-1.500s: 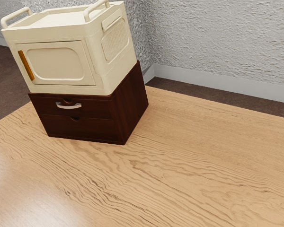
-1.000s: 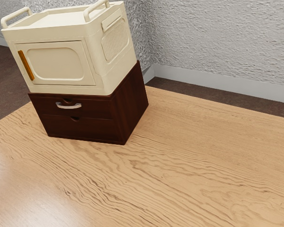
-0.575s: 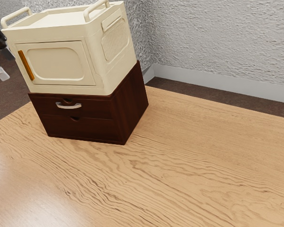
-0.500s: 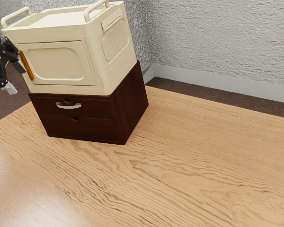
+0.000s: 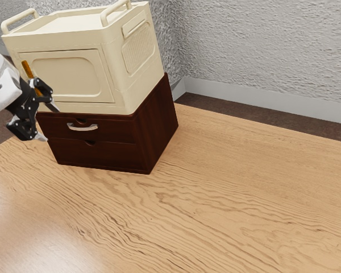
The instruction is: Pull the drawer handle with one arm to open the drawer
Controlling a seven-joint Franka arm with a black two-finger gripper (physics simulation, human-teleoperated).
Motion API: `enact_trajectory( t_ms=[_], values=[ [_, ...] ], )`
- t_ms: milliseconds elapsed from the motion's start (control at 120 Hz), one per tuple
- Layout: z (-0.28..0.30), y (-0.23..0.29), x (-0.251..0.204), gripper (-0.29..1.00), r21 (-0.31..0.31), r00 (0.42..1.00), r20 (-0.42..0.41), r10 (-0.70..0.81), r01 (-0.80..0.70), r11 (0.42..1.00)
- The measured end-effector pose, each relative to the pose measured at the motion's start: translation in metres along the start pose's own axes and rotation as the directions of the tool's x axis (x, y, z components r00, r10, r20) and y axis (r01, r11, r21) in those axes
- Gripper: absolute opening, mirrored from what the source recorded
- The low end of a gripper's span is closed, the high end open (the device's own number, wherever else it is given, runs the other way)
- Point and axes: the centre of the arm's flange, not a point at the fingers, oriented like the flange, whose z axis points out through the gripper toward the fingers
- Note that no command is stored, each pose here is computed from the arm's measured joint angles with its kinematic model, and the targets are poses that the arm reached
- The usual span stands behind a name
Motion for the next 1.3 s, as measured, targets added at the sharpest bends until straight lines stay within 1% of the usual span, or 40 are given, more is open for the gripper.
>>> enact_trajectory(
  t_ms=[117,225,383,583,817,1067,1300],
  values=[
    [0.016,-0.010,-0.005,0.58,0.091,0.999,0.032,0.002,-0.005,0.996],
    [0.025,-0.016,-0.016,0.55,0.152,0.998,0.068,-0.006,-0.004,0.988],
    [0.029,-0.021,-0.033,0.54,0.204,0.994,0.107,-0.026,0.004,0.979],
    [0.042,-0.017,-0.033,0.49,0.205,0.992,0.128,-0.012,-0.015,0.979],
    [0.063,-0.019,-0.031,0.42,0.186,0.990,0.141,-0.009,-0.017,0.982],
    [0.076,-0.018,-0.017,0.38,0.170,0.991,0.133,0.012,-0.035,0.985],
    [0.086,-0.018,-0.014,0.31,0.157,0.992,0.127,0.008,-0.028,0.987]
  ],
)
